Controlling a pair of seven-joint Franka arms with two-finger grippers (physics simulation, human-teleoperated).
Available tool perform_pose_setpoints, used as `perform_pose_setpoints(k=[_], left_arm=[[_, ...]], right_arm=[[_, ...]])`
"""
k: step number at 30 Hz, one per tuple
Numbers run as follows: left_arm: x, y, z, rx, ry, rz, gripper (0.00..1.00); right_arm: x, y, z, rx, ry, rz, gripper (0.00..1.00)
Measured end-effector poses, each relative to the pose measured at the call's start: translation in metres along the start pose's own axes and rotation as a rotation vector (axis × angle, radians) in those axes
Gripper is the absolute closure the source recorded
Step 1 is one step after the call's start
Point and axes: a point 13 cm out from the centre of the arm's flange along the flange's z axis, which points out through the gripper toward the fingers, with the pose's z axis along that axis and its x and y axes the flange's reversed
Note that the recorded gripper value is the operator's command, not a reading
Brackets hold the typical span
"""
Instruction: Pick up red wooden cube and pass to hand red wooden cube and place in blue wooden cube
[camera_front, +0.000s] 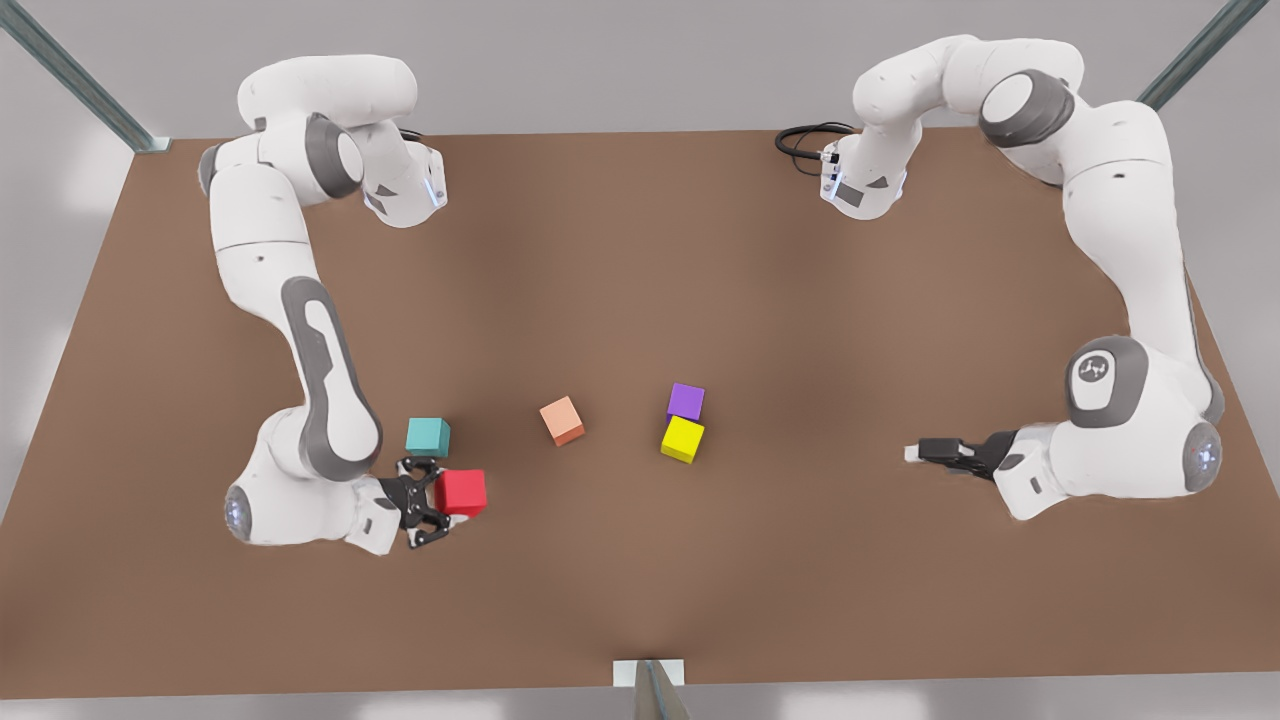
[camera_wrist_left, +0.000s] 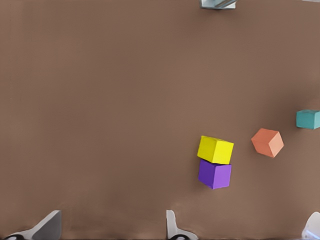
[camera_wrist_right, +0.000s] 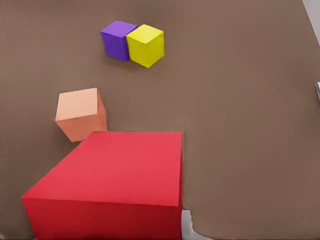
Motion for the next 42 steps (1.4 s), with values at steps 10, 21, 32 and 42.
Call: perform_pose_setpoints(k=[10, 21, 32, 42], left_arm=[[0.065, -0.029, -0.055, -0.209, -0.012, -0.160, 0.00], [0.085, -0.014, -0.053, -0.204, 0.070, -0.184, 0.00], [0.088, -0.013, -0.052, -0.205, 0.084, -0.182, 0.00], [0.089, -0.013, -0.052, -0.204, 0.088, -0.180, 0.00]], right_arm=[[0.017, 0.051, -0.042, -0.144, 0.504, -0.085, 0.46], [0.049, 0.087, -0.037, -0.155, 0.634, -0.022, 0.46], [0.063, 0.125, -0.020, -0.131, 0.675, 0.001, 0.45], [0.083, 0.141, 0.009, -0.085, 0.672, 0.008, 0.45]])
